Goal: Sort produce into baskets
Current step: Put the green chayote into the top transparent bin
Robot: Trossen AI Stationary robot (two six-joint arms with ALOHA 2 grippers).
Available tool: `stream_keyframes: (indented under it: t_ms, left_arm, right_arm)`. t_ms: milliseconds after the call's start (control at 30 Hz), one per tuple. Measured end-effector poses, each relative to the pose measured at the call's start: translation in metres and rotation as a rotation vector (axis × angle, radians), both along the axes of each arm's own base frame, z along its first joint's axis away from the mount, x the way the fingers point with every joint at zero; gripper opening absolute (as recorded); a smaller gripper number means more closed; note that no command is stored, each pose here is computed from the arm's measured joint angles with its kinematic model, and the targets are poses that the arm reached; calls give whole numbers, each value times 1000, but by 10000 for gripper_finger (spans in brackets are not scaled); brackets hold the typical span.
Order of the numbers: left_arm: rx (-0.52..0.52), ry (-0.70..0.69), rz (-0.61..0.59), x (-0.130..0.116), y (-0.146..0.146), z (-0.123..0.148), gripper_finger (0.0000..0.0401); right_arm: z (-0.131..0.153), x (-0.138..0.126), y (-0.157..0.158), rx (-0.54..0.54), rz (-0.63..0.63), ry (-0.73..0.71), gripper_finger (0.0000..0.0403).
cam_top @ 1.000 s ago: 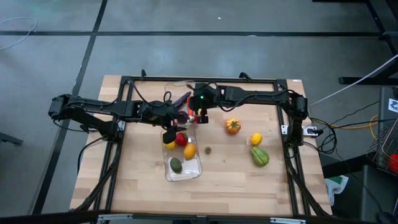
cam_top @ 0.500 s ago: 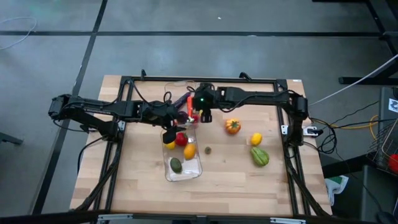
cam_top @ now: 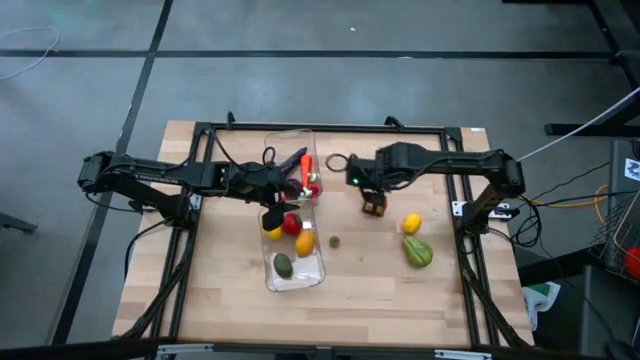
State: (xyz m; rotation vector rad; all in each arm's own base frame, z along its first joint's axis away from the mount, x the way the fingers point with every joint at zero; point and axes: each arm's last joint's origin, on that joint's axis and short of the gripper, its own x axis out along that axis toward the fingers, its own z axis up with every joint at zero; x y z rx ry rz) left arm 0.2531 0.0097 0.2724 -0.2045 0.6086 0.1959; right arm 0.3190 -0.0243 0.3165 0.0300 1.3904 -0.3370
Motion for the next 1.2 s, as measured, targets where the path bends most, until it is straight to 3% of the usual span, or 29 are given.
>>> stream_keyframes:
  t_ms: [133,433,800,967,1200]
  left_arm:
    - [-17,-2,13,0,0,0,250]
    - [-17,2,12,0,0,0,250]
    - [-17,5,12,0,0,-1,250]
    - [-17,6,11,0,0,-1,250]
    - [-16,7,11,-1,0,-1,250]
  right_arm:
    - [1,-15,17,48,-167,93,237]
    - [-7,-21,52,104,-345,118,237]
    - [-54,-49,78,97,-631,316,237]
    - [-74,-48,93,173,-574,289,237]
    - [-91,-57,101,151,-608,328,271]
